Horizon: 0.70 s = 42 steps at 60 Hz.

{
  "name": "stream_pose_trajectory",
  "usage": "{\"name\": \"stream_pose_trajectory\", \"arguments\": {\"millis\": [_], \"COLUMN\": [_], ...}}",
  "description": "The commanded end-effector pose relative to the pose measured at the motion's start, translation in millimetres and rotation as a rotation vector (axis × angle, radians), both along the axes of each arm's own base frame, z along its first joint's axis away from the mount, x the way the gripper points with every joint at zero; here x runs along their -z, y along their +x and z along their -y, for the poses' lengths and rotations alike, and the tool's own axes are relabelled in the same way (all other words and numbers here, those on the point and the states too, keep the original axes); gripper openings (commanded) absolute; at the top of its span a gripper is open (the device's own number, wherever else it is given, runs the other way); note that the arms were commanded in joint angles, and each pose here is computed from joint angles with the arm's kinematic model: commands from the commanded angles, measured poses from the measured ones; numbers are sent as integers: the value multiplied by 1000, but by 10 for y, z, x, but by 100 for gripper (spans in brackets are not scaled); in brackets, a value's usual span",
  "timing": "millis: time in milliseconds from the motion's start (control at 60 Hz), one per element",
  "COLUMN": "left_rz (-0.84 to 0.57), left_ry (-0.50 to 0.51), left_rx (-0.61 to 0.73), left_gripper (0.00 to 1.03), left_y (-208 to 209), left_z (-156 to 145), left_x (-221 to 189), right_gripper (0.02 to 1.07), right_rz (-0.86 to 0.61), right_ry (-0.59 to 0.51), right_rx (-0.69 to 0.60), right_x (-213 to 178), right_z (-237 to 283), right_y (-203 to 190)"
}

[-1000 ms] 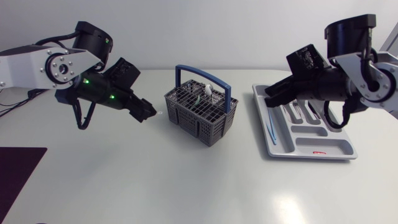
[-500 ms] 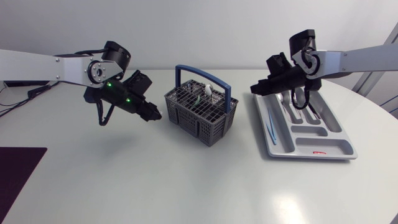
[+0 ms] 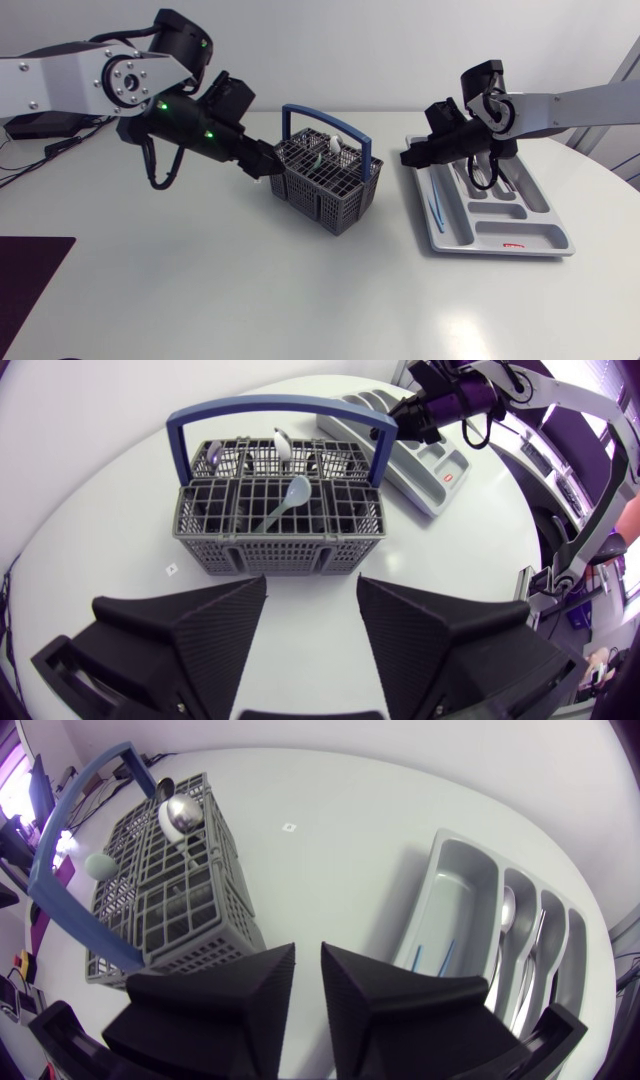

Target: Unload the cutlery basket into the drawer organizer.

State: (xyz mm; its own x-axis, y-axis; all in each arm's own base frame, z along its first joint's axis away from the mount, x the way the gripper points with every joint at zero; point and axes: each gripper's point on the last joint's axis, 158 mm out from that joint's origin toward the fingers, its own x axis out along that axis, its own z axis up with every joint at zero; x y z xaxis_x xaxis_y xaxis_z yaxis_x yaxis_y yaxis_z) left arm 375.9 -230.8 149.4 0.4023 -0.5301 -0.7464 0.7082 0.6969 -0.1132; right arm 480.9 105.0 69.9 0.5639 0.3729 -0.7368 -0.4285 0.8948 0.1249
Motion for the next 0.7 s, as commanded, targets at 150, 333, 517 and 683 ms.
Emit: {"name": "stream_pose_trajectory", "arguments": {"millis": [150, 333, 517, 683], "left_rz": [93, 57, 64, 91], "left_ry": [111, 142, 166, 179], "left_rx": [-95, -166, -219, -257], "left_gripper": [78, 78, 78, 77], "left_y": [54, 255, 397, 537], "left_z": [419, 556, 673, 768], "left_x": [38, 282, 393, 397], "right_gripper": [65, 65, 65, 65], "right_rz": [59, 66, 72, 90], "right_ry": [-13, -21, -23, -28], "right_rx": [-36, -46, -36, -28], "right_x": [-277, -307, -325, -388], "right_z": [-144, -181, -104, -30], "right_y": [-271, -449, -552, -603]}}
